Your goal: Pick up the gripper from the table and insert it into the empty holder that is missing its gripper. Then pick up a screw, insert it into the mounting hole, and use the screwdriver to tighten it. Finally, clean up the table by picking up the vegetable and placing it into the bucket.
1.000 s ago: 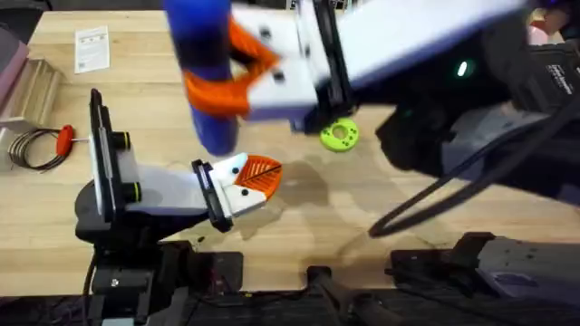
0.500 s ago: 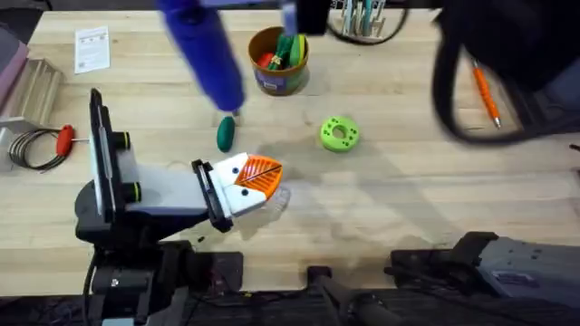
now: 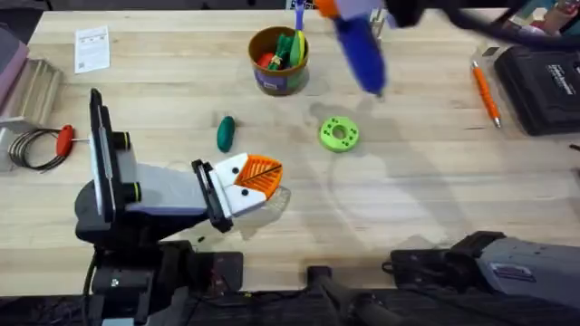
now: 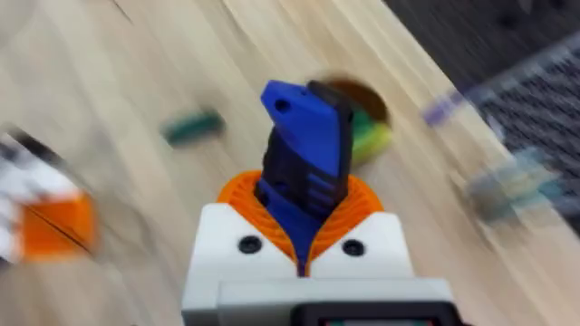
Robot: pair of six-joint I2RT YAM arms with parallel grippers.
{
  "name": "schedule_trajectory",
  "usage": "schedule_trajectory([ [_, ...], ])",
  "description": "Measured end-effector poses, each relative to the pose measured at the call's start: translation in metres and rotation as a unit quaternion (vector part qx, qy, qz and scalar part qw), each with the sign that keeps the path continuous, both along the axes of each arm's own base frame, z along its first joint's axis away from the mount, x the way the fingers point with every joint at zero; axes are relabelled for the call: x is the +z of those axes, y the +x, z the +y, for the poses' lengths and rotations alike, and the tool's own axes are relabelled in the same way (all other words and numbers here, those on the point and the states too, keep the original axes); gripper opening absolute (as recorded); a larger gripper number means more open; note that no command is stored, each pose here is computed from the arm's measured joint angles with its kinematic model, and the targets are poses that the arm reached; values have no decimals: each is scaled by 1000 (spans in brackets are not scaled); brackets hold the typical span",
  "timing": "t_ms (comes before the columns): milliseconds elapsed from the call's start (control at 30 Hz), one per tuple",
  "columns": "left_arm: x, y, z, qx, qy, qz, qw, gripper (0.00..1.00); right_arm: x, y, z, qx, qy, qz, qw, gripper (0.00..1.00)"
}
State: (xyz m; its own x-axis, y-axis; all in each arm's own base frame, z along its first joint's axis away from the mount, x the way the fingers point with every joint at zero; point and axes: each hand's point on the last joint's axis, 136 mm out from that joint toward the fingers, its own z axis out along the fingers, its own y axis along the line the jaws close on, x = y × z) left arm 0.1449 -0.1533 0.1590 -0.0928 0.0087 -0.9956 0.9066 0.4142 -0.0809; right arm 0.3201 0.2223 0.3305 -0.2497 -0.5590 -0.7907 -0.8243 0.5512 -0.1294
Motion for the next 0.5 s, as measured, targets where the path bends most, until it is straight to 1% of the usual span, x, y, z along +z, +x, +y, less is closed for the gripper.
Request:
schedule_trajectory([
  [100, 0, 0, 0, 0, 0, 0, 1000, 9, -23, 4, -34, 6, -97, -13, 995, 22],
  [167, 0, 0, 0, 0, 0, 0, 1000, 9, -41, 6, -55, 21, -163, -14, 986, 22],
  [233, 0, 0, 0, 1, 0, 0, 1000, 9, -62, 13, -75, 34, -225, -4, 974, 22],
  [333, 0, 0, 0, 1, 0, 0, 1000, 9, -95, 27, -99, 47, -293, 27, 955, 22],
  [400, 0, 0, 0, 1, 0, 0, 1000, 9, -122, 36, -114, 58, -330, 60, 940, 22],
  [500, 0, 0, 0, 1, 0, 0, 1000, 9, -161, 48, -132, 73, -369, 103, 921, 22],
])
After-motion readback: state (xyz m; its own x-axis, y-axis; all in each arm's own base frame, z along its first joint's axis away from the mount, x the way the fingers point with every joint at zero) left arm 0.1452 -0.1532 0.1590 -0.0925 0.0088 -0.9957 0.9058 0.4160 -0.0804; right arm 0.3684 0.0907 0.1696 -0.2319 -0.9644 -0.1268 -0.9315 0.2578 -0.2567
